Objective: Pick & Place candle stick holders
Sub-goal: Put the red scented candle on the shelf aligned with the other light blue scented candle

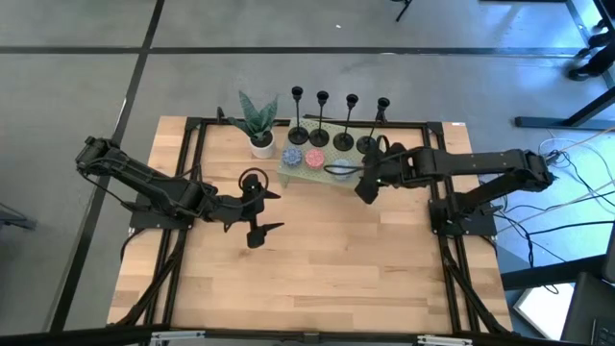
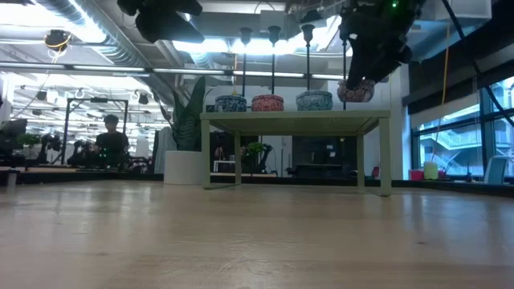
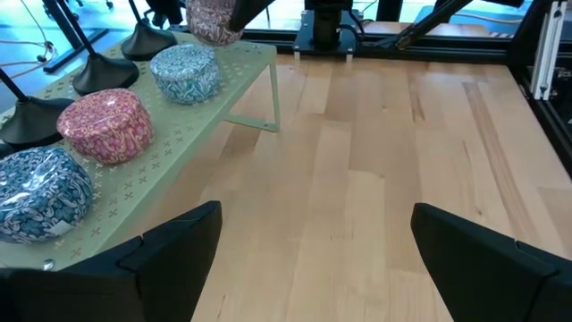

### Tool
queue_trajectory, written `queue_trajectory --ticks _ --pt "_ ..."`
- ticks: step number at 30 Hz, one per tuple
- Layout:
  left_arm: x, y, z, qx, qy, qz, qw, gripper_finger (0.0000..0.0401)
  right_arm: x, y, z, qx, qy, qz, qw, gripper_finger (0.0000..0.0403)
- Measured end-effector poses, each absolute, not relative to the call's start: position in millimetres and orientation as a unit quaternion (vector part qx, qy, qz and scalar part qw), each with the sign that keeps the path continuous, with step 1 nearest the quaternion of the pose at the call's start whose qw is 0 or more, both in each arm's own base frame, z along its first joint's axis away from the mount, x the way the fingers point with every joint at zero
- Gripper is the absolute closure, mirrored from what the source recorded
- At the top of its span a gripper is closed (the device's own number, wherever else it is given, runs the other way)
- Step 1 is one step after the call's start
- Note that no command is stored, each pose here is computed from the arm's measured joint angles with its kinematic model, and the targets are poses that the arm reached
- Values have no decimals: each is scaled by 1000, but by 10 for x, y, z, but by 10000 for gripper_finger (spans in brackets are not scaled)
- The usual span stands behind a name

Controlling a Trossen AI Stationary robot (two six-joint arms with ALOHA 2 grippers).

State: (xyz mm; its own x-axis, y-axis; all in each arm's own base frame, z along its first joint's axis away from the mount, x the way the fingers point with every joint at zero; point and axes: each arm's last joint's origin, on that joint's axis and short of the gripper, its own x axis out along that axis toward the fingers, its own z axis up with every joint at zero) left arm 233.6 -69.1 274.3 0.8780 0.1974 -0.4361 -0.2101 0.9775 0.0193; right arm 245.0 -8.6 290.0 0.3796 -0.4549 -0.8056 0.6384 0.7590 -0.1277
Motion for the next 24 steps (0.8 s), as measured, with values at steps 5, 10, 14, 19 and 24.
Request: queue_trajectory --ticks 5,10,14,19,24 --pt "2334 -691 2740 -13 225 105 969 38 2461 -120 2888 118 453 -324 822 93" --pt "2334 -690 2740 -13 225 105 968 38 2480 -121 2871 118 455 -325 821 92" --pt "2334 -690 2740 -13 225 105 968 38 2494 -121 2855 115 458 -324 820 92" --pt "2334 -690 2739 -13 226 105 968 38 2498 -122 2861 105 459 -319 823 92" --pt "2334 -690 2739 -13 226 105 968 38 2501 -123 2864 115 451 -327 822 92"
